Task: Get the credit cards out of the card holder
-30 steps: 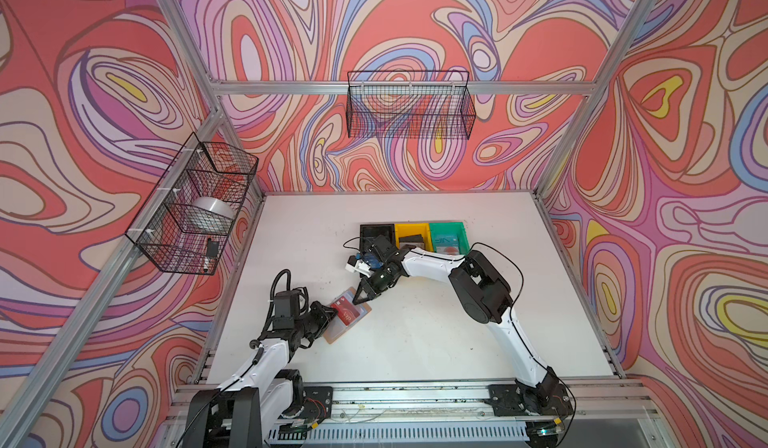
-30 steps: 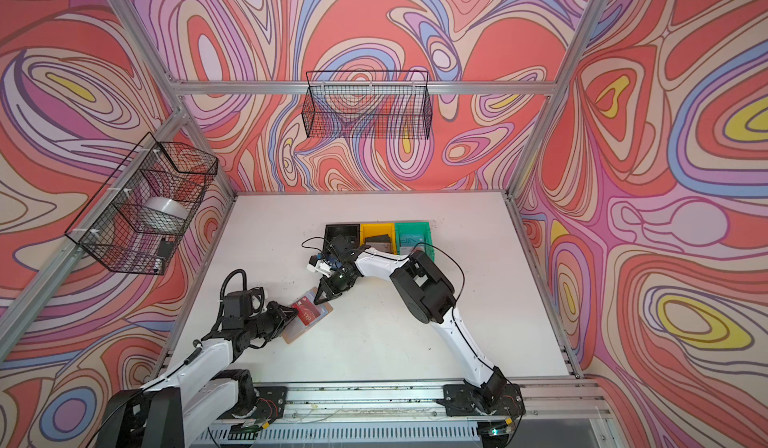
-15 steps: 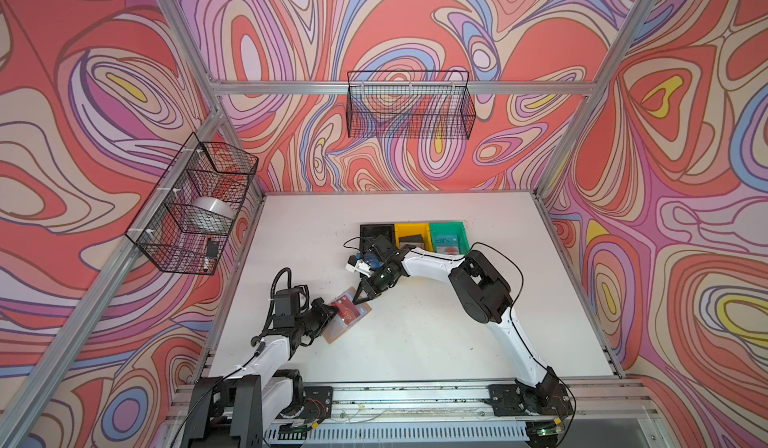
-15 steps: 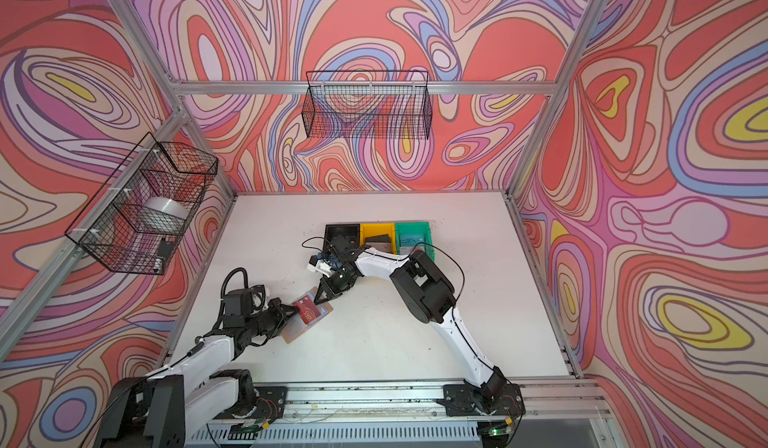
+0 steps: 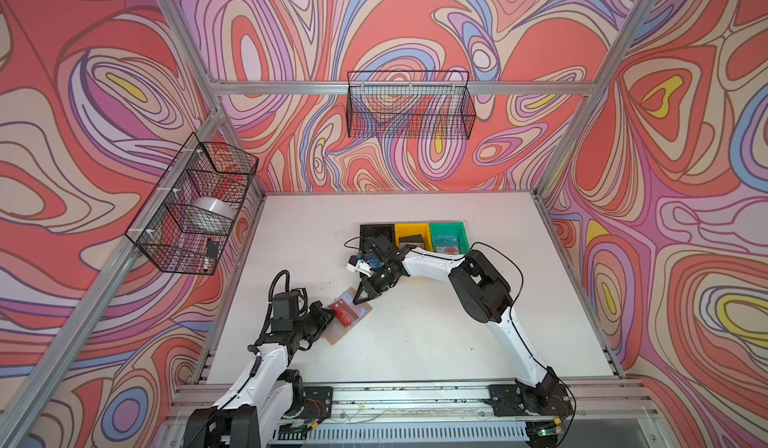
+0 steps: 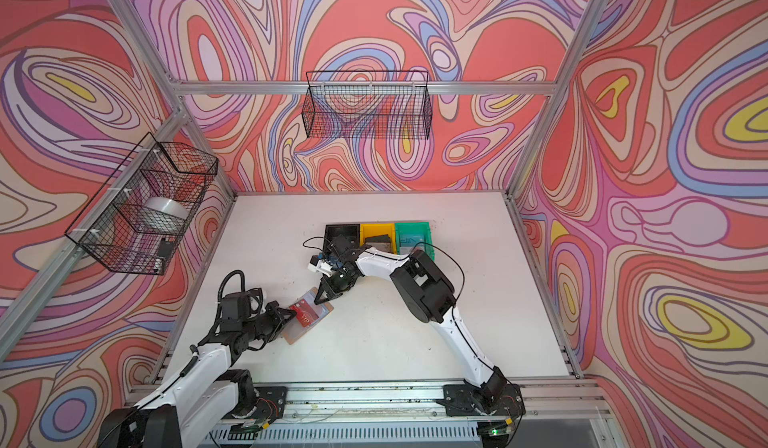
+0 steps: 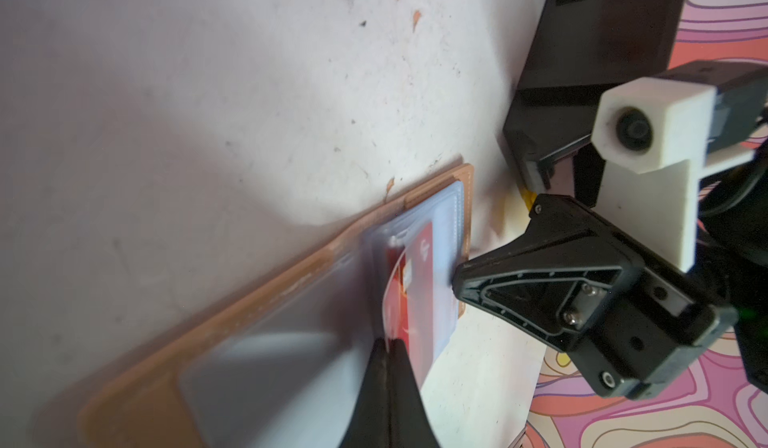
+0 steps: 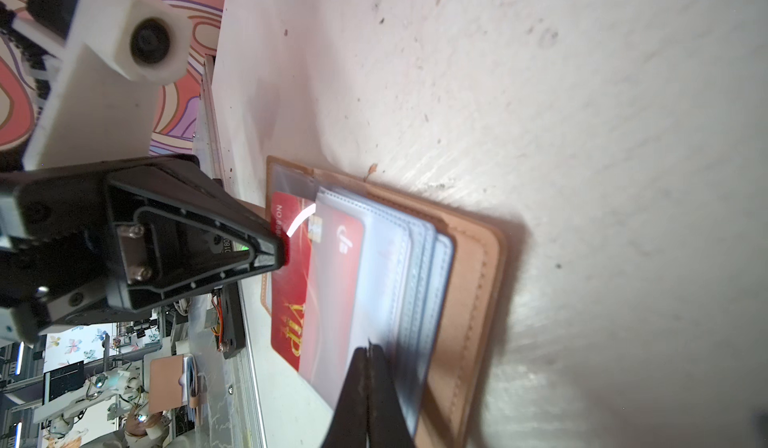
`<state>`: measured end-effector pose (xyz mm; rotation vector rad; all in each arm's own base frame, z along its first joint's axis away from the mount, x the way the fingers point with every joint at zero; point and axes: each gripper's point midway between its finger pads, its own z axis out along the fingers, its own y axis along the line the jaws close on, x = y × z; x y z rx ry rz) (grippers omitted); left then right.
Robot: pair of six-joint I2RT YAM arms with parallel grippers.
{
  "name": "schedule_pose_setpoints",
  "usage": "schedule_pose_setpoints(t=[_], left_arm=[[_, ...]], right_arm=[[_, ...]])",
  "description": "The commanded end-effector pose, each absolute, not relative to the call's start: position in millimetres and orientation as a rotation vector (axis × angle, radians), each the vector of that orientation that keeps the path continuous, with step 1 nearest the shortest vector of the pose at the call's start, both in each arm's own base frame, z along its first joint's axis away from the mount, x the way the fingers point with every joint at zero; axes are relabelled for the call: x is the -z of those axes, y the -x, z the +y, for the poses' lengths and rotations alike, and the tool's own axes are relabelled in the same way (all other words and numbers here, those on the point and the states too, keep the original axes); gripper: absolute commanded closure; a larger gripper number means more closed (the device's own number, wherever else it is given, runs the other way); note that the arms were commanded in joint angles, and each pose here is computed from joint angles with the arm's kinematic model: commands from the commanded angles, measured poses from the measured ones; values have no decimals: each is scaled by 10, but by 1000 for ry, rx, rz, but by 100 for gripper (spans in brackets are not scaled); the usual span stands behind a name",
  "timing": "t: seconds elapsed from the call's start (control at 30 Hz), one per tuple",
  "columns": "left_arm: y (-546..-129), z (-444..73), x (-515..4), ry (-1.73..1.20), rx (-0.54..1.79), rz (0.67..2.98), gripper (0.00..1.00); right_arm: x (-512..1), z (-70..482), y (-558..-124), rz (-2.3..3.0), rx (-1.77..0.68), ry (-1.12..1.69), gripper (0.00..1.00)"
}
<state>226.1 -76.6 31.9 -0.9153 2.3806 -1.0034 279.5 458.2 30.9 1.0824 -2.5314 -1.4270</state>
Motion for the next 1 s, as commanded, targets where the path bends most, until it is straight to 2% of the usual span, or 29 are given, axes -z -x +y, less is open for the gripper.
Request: schedule_pose_setpoints(t=[0.0, 0.33, 0.63, 0.8, 0.97], left_arm=[[-2036, -672, -117, 1019, 889, 2487, 100], [-2014, -550, -455, 1013, 775, 2495, 100], [-2049, -648, -571, 983, 867, 2481, 100], [-2187, -776, -899, 793, 992, 2372, 100], [-2283, -897, -1199, 655, 1118, 2242, 100]], right_arm=[[128, 4348, -2820, -2601, 1247, -975, 95], [80, 4348, -2856, -2608, 1244, -987, 95], [-51, 4351, -2867, -2595, 1268, -1011, 93], [-500, 4344, -2931, -2625, 1334, -1057, 85], [-973, 4275, -2957, -2644, 1414, -1115, 72]])
